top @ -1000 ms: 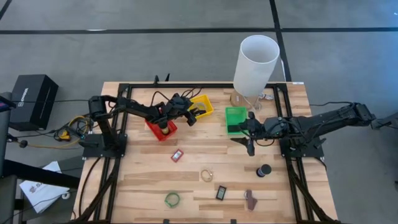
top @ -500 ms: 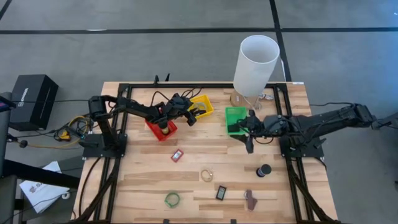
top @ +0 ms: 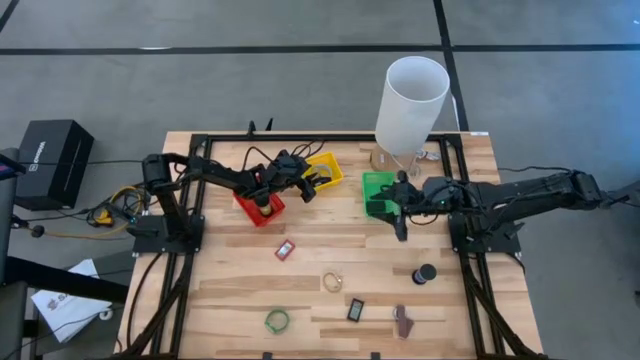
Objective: Pick & Place Office items
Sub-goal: Put the black digital clock into the green basket
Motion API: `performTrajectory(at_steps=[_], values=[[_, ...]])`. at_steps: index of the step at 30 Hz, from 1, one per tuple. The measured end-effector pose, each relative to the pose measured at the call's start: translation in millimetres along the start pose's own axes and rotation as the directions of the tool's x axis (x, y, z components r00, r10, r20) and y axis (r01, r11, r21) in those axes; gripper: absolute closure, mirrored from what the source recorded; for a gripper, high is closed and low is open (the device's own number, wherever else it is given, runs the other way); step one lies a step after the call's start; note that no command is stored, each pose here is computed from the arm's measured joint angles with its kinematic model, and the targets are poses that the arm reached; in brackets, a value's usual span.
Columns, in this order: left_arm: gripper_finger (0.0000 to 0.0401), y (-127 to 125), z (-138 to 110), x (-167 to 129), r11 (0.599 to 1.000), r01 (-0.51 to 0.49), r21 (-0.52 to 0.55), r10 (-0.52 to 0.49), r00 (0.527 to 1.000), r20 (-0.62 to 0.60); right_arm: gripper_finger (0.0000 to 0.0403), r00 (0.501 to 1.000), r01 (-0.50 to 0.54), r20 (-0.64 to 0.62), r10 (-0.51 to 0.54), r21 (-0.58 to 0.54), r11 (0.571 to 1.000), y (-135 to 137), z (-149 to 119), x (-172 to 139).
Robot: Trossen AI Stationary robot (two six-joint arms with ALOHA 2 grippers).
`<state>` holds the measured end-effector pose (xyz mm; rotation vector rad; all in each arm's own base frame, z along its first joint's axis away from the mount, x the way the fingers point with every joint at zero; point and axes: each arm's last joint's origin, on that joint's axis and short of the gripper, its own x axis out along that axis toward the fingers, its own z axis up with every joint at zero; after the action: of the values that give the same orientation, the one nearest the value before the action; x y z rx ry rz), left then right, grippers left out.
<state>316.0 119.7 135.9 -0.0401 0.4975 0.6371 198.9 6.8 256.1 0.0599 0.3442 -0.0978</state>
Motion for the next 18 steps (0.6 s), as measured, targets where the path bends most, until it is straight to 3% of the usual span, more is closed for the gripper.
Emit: performTrajectory(at_steps=[10, 15, 18], values=[[0.0257, -0.1, 1.3, 0.0, 1.000, 0.001, -0.004, -0.001, 1.000, 0.012, 0.0179, 0.983, -0.172, 0.059, 0.174, -0.048, 0.984, 19.6, -2.6, 37.9], [0.0257, -0.1, 1.3, 0.0, 1.000, 0.000, -0.004, 0.000, 1.000, 0.012, 0.0179, 0.932, -0.350, 0.005, 0.361, -0.240, 0.906, 37.1, -16.2, 57.5], [0.0257, -0.1, 1.3, 0.0, 1.000, 0.001, -0.004, 0.000, 1.000, 0.012, 0.0179, 0.909, -0.403, -0.023, 0.417, -0.314, 0.860, 47.7, -20.2, 64.5]])
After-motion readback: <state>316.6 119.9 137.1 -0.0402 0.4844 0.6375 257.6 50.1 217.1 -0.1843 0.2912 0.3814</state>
